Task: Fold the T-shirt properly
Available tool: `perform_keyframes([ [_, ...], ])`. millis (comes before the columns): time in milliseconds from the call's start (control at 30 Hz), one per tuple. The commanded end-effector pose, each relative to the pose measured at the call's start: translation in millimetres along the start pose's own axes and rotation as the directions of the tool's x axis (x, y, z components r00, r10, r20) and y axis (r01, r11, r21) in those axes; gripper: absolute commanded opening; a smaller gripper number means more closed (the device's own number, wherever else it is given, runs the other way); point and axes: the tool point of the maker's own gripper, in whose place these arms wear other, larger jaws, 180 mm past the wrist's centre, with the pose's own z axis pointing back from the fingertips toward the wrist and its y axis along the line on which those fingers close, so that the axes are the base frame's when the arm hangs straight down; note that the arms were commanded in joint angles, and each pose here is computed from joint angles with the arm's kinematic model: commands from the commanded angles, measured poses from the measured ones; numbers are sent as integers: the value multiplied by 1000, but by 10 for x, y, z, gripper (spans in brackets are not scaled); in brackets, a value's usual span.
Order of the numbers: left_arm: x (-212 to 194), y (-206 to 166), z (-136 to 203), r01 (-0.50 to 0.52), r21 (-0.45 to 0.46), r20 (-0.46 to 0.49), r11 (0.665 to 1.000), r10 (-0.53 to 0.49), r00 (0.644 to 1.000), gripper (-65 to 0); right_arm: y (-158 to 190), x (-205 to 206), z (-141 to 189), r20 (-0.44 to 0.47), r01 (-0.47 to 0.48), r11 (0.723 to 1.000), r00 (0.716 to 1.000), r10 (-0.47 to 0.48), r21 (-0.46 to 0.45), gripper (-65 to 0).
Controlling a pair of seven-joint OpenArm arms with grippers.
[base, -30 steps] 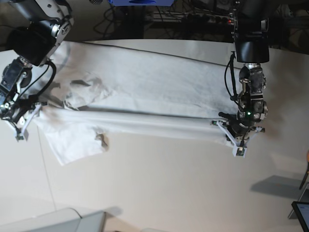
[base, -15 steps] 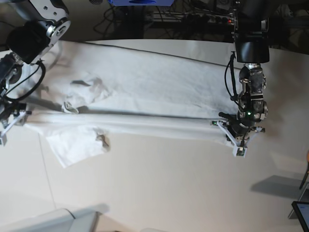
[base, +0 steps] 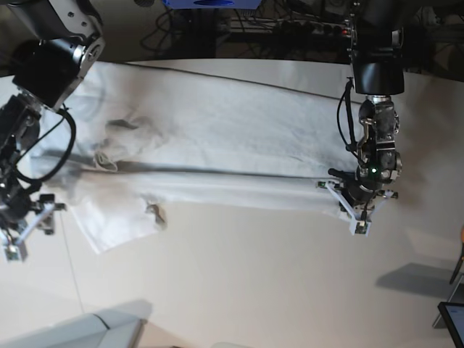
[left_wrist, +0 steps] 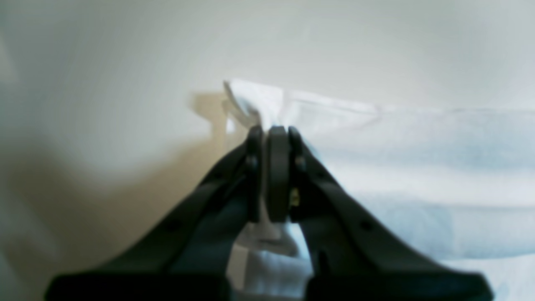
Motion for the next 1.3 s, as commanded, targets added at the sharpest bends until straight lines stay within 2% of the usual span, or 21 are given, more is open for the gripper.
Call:
perform_keyframes([
  [0, 21, 91, 18, 8, 26, -13, 1000, -8, 1000, -650, 63, 275, -37, 53, -41, 999, 998, 40, 18, -293],
  [100, 54, 56, 28, 10, 23, -3, 1000, -10, 1000, -650, 359, 381, -276, 50, -85, 991, 996, 80, 104, -292],
  [200, 69, 47, 37, 11, 22, 1, 1000, -11, 1000, -650, 556, 417, -519, 58, -82, 981, 996, 72, 177, -292],
  [367, 70, 40, 36, 10, 21, 2, 1000, -10, 1000, -650, 562, 210, -940, -25, 16, 968, 1000, -10, 251, -292],
  [467, 86, 37, 42, 10, 20, 6, 1000, -10, 1000, -650, 601, 147, -1091, -28, 71, 957, 997, -66, 281, -292],
  [733, 96, 39, 47, 12, 21, 9, 1000, -12, 1000, -650, 439, 158, -1209, -26, 131, 951, 991, -129, 279, -292],
  [933, 109, 38, 53, 13, 22, 12, 1000, -13, 1000, -650, 462, 97, -1292, -29, 175, 940, 984, -174, 293, -292],
  [1100, 119, 38, 57, 14, 22, 15, 1000, -14, 1000, -650, 379, 52, -1302, -20, 185, 942, 982, -187, 281, -292],
  [1167, 119, 38, 57, 14, 22, 15, 1000, -14, 1000, -650, 360, 27, -1304, -27, 177, 945, 984, -177, 275, -292],
  [1267, 114, 38, 55, 13, 22, 14, 1000, -14, 1000, -650, 360, -58, -1327, -60, 62, 967, 997, -48, 247, -292],
])
